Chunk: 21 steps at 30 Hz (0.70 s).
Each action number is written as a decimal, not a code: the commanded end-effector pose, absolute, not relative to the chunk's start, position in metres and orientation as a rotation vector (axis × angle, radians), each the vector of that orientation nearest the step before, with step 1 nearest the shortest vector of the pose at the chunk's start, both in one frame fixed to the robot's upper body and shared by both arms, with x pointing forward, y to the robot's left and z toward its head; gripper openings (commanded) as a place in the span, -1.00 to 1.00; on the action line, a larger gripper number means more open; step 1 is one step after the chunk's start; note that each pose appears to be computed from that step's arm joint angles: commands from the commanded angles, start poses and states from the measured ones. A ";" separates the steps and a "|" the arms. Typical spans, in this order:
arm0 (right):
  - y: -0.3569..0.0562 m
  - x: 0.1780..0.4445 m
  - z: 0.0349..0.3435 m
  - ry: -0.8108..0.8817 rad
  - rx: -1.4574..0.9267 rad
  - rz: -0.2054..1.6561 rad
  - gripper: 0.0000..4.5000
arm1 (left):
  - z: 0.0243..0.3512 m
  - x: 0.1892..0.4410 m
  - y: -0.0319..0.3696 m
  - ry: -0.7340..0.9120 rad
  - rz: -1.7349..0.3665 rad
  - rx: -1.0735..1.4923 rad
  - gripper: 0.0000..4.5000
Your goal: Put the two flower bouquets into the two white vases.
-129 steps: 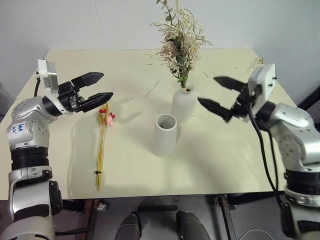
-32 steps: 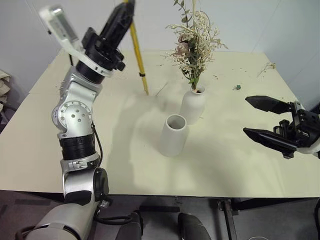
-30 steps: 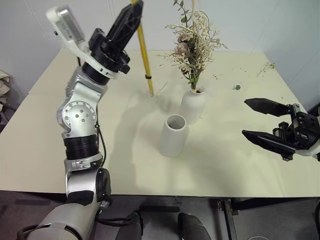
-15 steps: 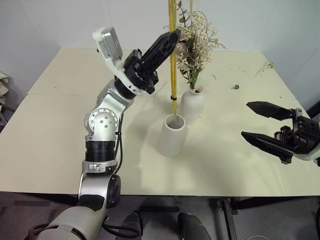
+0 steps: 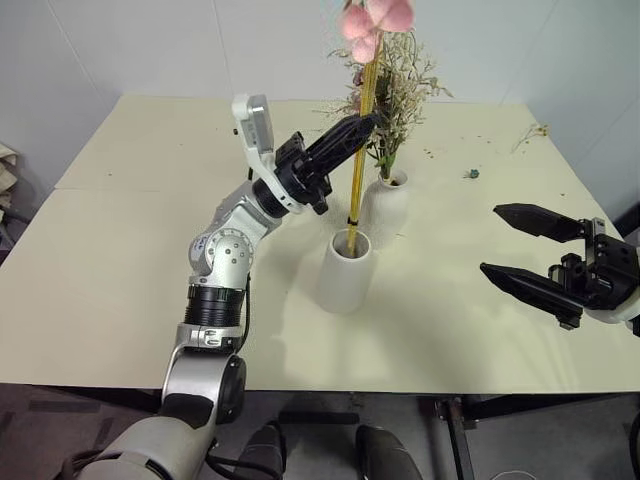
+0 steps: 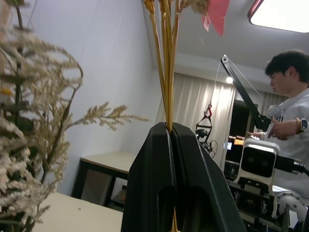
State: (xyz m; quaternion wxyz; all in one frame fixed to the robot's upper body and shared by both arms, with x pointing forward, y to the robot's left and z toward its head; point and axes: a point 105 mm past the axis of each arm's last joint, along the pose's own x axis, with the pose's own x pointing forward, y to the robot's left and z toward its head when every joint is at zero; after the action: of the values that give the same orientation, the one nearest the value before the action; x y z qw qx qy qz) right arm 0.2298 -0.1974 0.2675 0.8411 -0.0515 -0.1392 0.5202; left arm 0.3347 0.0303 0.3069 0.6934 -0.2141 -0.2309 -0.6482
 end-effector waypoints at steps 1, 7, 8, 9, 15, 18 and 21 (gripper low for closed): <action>-0.198 0.222 0.278 -0.345 -0.143 1.090 1.00 | 0.301 0.327 0.030 -0.524 -1.482 -0.421 -0.98; -0.199 0.222 0.279 -0.346 -0.147 1.076 1.00 | 0.290 0.326 0.030 -0.494 -1.497 -0.388 -0.48; -0.200 0.222 0.279 -0.345 -0.149 1.075 1.00 | 0.289 0.326 0.030 -0.493 -1.503 -0.385 -0.34; -0.200 0.222 0.279 -0.344 -0.151 1.074 1.00 | 0.289 0.325 0.031 -0.493 -1.505 -0.378 -0.21; -0.203 0.221 0.282 -0.342 -0.165 1.071 1.00 | 0.291 0.314 0.038 -0.490 -1.563 -0.326 0.59; -0.205 0.220 0.281 -0.324 -0.175 1.069 1.00 | 0.287 0.310 0.048 -0.470 -1.568 -0.211 1.00; -0.208 0.219 0.280 -0.302 -0.187 1.064 1.00 | 0.280 0.311 0.061 -0.425 -1.543 -0.071 1.00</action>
State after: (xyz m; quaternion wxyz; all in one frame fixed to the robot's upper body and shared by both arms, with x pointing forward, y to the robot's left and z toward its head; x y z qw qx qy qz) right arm 0.2264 -0.2054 0.2690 0.8500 -0.0674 -0.1281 0.5066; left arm 0.3163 0.0580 0.2793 0.6972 -0.0702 -0.1847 -0.6891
